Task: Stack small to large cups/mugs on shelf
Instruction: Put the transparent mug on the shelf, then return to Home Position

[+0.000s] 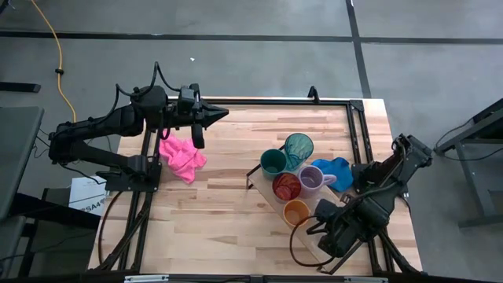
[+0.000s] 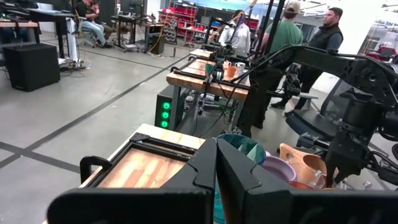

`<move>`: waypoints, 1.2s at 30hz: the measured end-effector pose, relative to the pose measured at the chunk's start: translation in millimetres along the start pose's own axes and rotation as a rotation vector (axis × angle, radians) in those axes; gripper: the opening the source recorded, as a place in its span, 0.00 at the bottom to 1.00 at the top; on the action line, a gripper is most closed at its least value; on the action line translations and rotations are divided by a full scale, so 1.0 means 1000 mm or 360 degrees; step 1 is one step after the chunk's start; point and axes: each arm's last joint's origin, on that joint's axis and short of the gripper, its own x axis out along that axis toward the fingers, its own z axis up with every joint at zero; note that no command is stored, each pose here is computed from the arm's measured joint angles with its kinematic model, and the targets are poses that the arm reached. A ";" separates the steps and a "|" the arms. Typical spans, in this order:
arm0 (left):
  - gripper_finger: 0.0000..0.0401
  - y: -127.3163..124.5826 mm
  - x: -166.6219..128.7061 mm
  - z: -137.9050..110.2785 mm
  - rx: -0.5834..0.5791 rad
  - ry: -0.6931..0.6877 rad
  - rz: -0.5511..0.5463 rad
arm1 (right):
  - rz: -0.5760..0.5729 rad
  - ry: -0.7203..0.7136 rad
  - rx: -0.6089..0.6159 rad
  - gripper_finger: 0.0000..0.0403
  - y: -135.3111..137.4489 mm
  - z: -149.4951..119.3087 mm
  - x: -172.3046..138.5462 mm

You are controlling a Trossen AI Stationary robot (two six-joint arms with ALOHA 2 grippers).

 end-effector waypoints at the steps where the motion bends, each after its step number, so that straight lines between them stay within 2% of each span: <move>1: 0.00 0.000 0.000 0.000 0.0000 0.0000 0.0000 | 0.0001 0.0000 0.0002 0.00 0.000 0.000 0.000; 7: 0.00 0.000 0.000 0.000 0.0000 0.0000 0.0000 | 0.0006 -0.0001 0.0010 0.05 0.001 0.000 0.000; 16: 0.00 0.000 0.000 0.000 -0.0005 0.0000 0.0000 | 0.0009 -0.0004 0.0005 0.29 0.000 0.000 0.000; 22: 0.00 0.000 0.000 0.000 -0.0005 0.0001 0.0000 | 0.0077 -0.0047 0.0010 0.42 -0.009 -0.001 -0.014; 26: 0.00 0.000 0.000 0.000 -0.0005 0.0001 0.0000 | 0.0192 -0.0053 0.0004 0.47 -0.022 -0.003 -0.033; 31: 0.00 0.000 0.000 0.000 -0.0005 0.0001 0.0000 | 0.0471 -0.0033 -0.0037 0.49 -0.041 -0.007 -0.063; 33: 0.00 0.000 0.000 0.000 -0.0005 0.0007 0.0001 | 0.0565 -0.0146 -0.0026 0.50 -0.051 -0.007 -0.076; 36: 0.00 0.000 -0.003 -0.001 -0.0010 0.0025 -0.0020 | 0.0599 -0.0414 -0.0008 0.50 -0.068 -0.005 -0.091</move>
